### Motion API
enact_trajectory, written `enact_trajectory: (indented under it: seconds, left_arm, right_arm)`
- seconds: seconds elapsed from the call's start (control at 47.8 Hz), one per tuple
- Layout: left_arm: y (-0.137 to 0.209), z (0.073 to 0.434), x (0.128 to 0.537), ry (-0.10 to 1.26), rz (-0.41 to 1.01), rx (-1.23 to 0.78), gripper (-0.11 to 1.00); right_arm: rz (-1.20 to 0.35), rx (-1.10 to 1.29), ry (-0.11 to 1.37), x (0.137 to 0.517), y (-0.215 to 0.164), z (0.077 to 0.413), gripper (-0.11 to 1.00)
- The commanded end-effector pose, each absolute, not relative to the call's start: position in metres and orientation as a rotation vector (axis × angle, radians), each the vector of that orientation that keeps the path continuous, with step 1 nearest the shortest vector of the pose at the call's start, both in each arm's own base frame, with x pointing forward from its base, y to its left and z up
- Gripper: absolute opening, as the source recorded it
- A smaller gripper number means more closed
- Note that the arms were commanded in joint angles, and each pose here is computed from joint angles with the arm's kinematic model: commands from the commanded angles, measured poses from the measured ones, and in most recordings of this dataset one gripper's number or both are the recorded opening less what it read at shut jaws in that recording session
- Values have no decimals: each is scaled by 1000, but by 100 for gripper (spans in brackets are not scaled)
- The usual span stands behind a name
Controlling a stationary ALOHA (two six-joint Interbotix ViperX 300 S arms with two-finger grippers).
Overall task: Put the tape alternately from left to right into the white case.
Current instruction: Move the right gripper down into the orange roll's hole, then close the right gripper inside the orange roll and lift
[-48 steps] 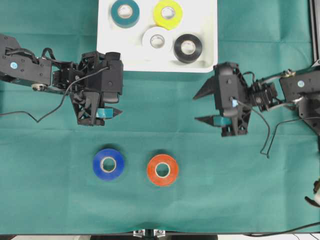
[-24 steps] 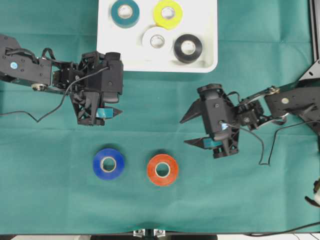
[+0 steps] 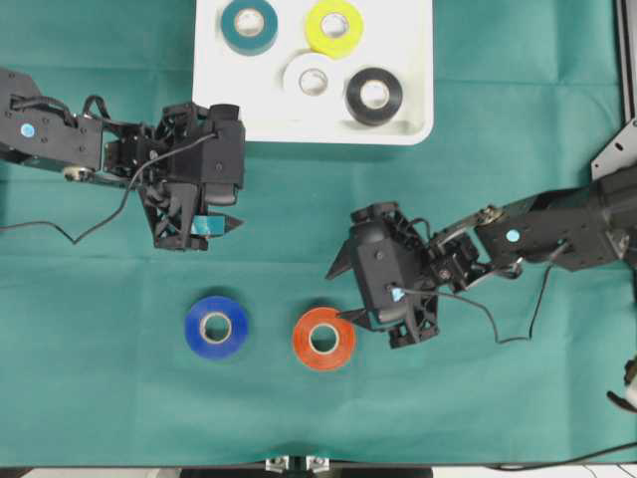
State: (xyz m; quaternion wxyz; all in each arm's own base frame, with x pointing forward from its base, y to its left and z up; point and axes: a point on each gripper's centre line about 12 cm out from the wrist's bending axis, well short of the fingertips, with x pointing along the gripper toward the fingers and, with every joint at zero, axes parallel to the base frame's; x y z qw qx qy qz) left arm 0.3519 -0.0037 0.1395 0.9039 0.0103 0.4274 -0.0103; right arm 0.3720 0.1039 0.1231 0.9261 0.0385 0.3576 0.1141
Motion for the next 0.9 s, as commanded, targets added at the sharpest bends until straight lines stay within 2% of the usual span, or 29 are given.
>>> enact_trajectory:
  seconds: [0.0,0.523,0.878]
  left_arm:
    - [-4,143,350,868,-21,17,85]
    - [-5,143,349,868,-22,18,86]
    - [-5,142,349,871,-22,18,85]
  right_arm:
    - [249,85,699,380,110,132,68]
    - [267,89,703,395,125,126,69]
    - [236,106,758,398,124,111,69]
